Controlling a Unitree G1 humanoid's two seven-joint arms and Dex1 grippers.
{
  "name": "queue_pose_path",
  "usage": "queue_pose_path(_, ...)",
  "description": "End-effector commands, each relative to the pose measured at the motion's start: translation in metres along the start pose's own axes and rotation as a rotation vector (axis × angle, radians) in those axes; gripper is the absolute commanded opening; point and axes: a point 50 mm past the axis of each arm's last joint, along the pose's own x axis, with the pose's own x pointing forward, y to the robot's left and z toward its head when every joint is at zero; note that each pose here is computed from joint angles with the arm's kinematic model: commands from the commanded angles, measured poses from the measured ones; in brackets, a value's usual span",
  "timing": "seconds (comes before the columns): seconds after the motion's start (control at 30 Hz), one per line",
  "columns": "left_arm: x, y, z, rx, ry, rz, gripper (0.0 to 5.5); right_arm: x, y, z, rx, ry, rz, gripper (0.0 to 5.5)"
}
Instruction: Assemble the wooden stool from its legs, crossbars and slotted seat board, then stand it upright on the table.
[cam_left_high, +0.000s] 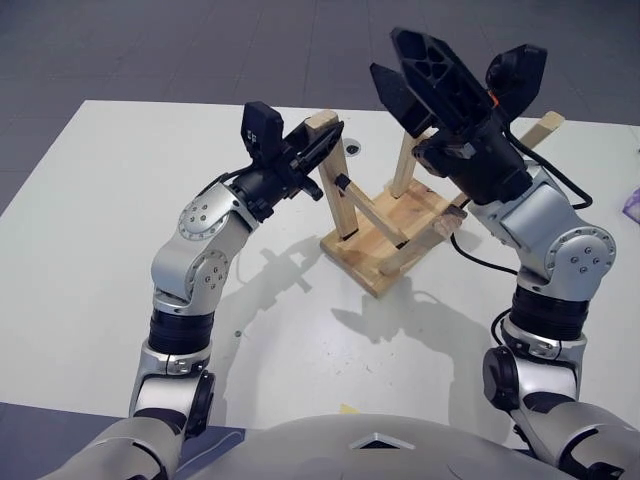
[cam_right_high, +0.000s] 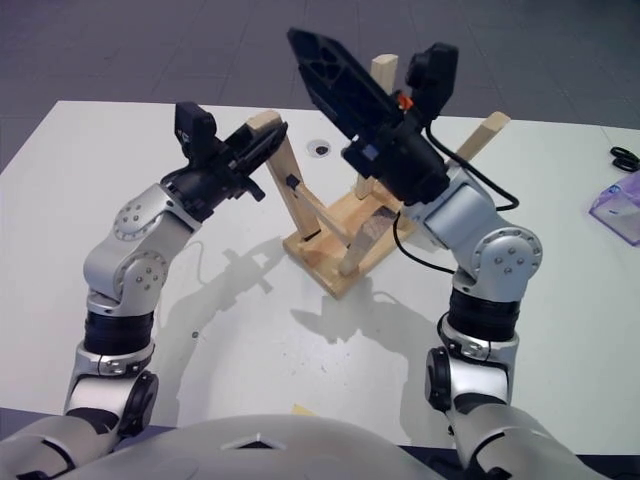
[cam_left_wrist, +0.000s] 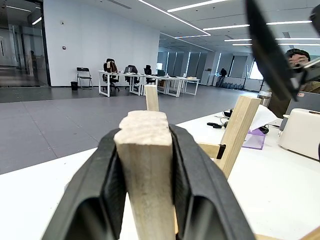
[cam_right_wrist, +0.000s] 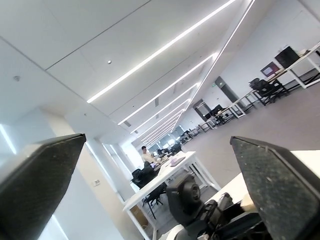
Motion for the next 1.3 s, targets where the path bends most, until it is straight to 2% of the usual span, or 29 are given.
queue_pose_path(0.03,-0.007,-0.010,-0.016,0.048,0.106,-0.021,1.04,-0.009,-0.014,0.017,-0.060,-0.079,-0.122,5.40)
queue_pose_path(0.1,-0.010,-0.010,-0.017,0.060,0.109,-0.011,1.04,-0.013,-0.024,0.022,-0.157,-0.048,-0.180,5.40)
queue_pose_path(0.2,-0.011,-0.007,-0.016,0.074,0.112,-0.007,1.04,-0.024,-0.040,0.016,-0.320,0.111,-0.266,5.40)
queue_pose_path(0.37,-0.009,-0.005,-0.017,0.081,0.112,0.014,1.04,-0.034,-0.050,0.004,-0.406,0.251,-0.271,5.40)
queue_pose_path(0.53,-0.009,-0.005,-0.018,0.080,0.108,0.041,1.04,-0.036,-0.054,-0.010,-0.395,0.310,-0.255,5.40)
queue_pose_path(0.73,-0.006,0.003,0.004,0.091,0.026,0.085,1.04,-0.039,-0.067,-0.022,-0.413,0.367,-0.309,5.40)
queue_pose_path(1.17,0.002,-0.007,0.026,0.128,-0.027,0.045,1.04,-0.044,-0.072,-0.041,-0.434,0.442,-0.330,5.40)
queue_pose_path(1.3,-0.005,-0.003,0.018,0.123,0.007,0.087,1.04,-0.043,-0.071,-0.043,-0.446,0.453,-0.331,5.40)
